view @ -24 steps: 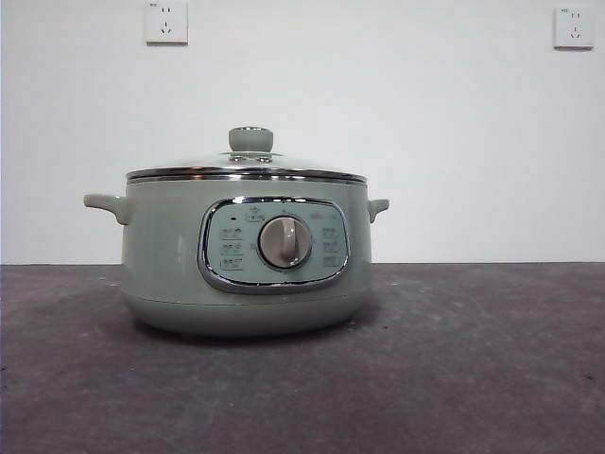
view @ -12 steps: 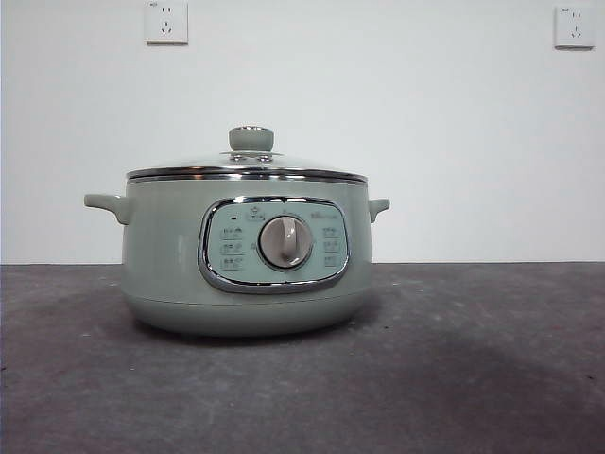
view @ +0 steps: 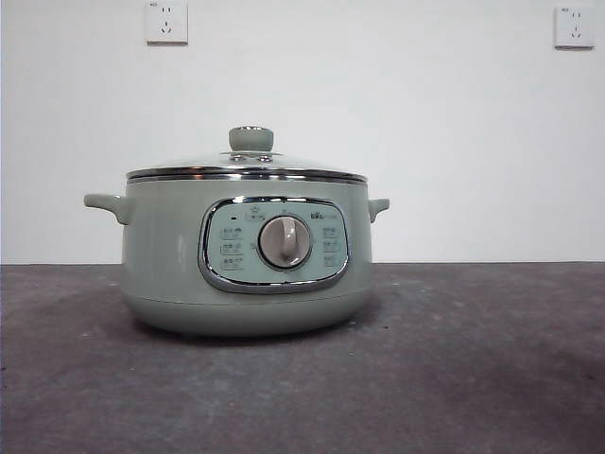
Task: Pick up the egg,open the lid,put the egg in the pot,close the lid
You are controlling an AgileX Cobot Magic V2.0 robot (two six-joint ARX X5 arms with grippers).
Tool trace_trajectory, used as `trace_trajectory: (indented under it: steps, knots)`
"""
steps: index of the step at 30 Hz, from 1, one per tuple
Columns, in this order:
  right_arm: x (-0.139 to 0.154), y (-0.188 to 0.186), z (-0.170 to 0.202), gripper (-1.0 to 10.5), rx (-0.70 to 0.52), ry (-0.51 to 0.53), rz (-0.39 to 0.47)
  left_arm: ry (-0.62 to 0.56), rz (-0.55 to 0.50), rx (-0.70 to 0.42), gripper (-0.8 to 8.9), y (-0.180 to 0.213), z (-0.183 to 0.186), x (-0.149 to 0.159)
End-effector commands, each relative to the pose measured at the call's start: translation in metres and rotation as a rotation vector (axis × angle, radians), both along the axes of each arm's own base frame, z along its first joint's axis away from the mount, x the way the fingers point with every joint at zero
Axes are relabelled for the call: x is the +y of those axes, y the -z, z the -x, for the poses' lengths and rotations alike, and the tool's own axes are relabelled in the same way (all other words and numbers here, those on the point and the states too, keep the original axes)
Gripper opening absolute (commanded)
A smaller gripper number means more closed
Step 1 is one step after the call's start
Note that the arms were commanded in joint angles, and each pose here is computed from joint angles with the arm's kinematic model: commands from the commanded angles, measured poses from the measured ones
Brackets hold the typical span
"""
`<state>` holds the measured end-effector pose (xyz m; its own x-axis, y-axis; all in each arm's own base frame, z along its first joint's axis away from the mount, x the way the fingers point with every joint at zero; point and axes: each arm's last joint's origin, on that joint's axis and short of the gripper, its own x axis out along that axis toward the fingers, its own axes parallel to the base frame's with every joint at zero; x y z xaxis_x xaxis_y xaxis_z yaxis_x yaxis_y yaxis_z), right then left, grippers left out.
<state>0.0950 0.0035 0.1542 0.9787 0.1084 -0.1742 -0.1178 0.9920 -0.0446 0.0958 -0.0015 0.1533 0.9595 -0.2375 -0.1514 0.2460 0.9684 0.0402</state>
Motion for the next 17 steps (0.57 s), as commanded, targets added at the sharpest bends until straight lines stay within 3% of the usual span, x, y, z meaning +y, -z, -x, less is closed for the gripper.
trace_trajectory:
  steps: [1,17]
  knots:
    - [-0.0001,0.0027,-0.0004,0.0,0.000,0.006,-0.018,-0.002,0.010,0.007,-0.04,0.0029,-0.0005,0.0003]
    - [-0.0001,0.0027,-0.0004,0.0,0.002,0.006,-0.018,-0.002,0.011,0.017,-0.04,0.0037,-0.0010,0.0003]
